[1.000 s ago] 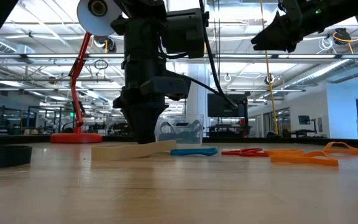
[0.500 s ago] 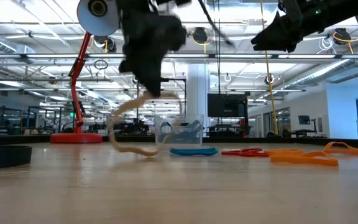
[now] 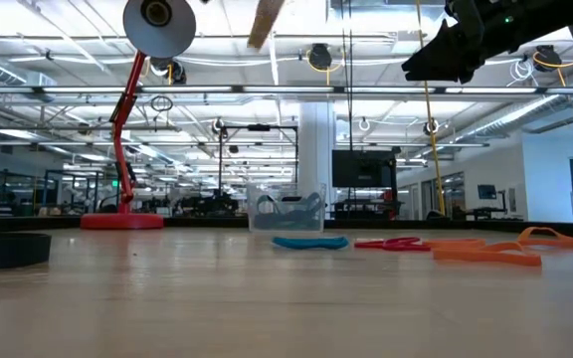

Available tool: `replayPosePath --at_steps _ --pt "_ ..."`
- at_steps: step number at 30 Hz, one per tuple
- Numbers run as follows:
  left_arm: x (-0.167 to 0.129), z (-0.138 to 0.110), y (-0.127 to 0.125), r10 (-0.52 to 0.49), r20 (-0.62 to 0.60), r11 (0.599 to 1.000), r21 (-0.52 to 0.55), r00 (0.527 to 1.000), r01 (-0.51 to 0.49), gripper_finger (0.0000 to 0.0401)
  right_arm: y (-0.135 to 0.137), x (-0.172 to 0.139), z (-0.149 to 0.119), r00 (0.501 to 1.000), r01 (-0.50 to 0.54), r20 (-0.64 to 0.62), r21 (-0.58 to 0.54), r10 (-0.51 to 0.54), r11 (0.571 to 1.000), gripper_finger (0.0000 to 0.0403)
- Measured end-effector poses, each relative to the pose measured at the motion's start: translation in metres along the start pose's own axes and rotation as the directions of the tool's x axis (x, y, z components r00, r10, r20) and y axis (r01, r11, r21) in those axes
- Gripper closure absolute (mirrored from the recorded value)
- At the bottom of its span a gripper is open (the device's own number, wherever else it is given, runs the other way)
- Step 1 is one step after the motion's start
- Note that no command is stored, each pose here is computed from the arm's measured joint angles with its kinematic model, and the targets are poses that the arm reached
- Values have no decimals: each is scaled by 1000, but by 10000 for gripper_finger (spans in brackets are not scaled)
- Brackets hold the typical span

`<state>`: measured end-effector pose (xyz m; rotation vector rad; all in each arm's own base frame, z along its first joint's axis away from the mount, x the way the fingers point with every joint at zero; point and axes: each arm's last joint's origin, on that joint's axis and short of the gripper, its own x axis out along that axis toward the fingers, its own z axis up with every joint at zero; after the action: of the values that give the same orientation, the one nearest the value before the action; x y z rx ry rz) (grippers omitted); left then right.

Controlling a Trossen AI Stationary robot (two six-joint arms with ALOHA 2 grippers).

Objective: Pick and place rubber bands into bin
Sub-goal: Put the light brown rubber band into the transparent bin

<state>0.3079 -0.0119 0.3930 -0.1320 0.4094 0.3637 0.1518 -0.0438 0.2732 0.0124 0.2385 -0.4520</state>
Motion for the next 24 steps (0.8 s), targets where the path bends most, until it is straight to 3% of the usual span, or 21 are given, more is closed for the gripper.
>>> replayPosePath --at_steps 3,10,16,24 --pt "-4 15 3 -1 132 1000 31 991 -3 392 0 0 0 1000 1 0 -5 -1 1000 195" --pt "-6 30 20 70 241 993 71 968 -90 393 0 0 0 1000 2 0 -6 -2 1000 195" --pt "1 34 49 228 242 966 61 943 -249 396 0 0 0 1000 5 0 -6 -5 1000 195" --pt "46 21 80 352 125 927 92 928 -364 395 -1 0 0 999 38 0 -24 -38 999 195"
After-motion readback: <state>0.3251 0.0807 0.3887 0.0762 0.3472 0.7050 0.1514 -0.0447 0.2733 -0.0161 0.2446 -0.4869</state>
